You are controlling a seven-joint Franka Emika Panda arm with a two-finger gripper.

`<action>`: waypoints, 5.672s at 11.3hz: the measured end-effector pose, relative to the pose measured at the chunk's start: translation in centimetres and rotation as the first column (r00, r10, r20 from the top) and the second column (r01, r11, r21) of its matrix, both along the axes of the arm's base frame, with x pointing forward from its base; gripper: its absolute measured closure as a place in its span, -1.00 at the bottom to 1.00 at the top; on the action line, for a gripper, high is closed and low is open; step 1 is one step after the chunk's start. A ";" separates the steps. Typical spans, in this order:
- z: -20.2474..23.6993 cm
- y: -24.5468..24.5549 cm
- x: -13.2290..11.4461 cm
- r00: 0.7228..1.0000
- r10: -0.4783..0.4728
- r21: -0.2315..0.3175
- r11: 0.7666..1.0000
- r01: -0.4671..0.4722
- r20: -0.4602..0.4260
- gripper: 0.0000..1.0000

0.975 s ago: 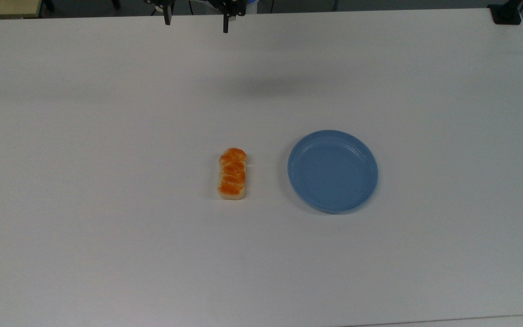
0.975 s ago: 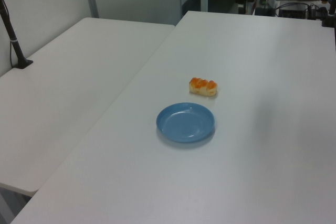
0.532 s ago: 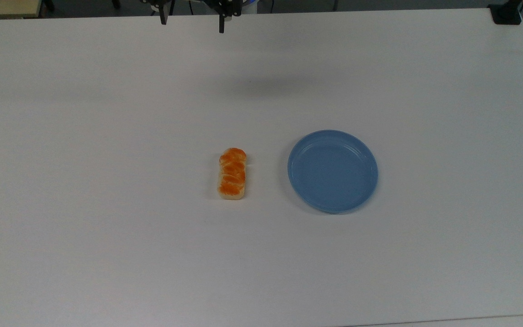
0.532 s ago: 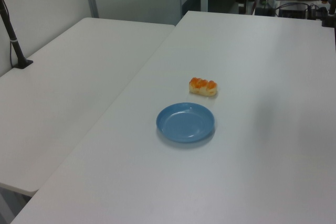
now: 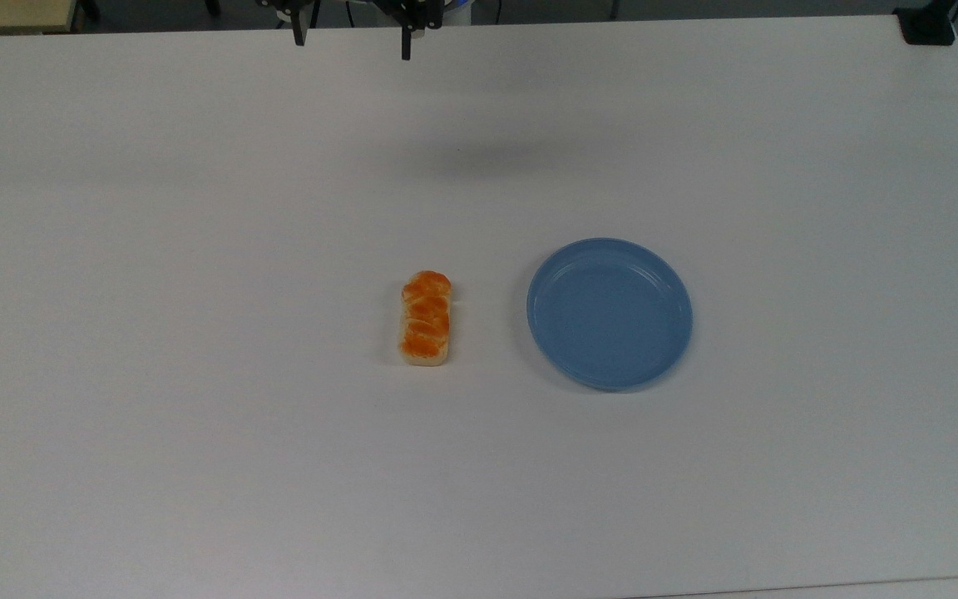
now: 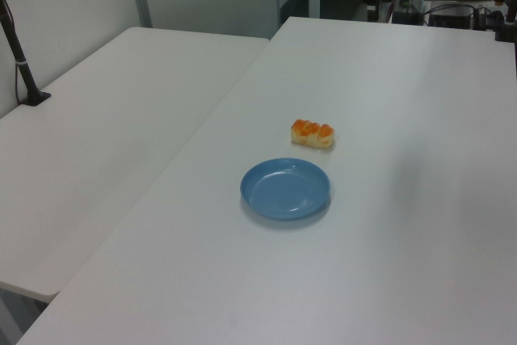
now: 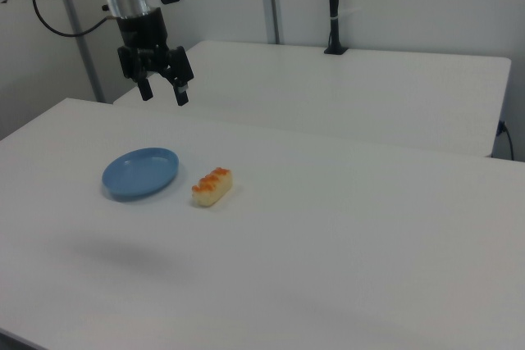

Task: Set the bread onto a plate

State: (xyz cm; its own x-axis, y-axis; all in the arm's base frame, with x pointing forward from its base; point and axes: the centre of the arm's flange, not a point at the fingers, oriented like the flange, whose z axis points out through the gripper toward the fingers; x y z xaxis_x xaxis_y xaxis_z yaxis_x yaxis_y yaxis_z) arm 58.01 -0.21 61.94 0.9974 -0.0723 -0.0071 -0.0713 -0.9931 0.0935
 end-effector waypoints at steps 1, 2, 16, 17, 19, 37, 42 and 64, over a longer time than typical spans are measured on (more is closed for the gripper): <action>0.0 -0.2 0.0 1.000 -0.002 0.005 1.000 0.002 0.000 -1.00; 0.0 -0.6 0.0 1.000 -0.002 0.021 1.000 0.002 -0.001 -1.00; -17.7 1.1 10.5 0.998 0.013 0.041 0.999 -0.016 0.069 -1.00; -19.3 2.3 11.0 0.997 0.026 0.042 0.999 -0.029 0.067 -1.00; -22.4 4.4 11.7 0.998 0.036 0.043 0.998 -0.039 0.060 -1.00; -26.9 8.8 12.8 0.995 0.070 0.045 0.996 -0.074 0.069 0.01; -24.8 21.1 9.9 0.995 0.057 0.058 0.996 -0.062 0.082 0.01; 1.5 -2.0 -0.2 0.999 0.038 0.021 0.999 -0.039 0.037 -1.00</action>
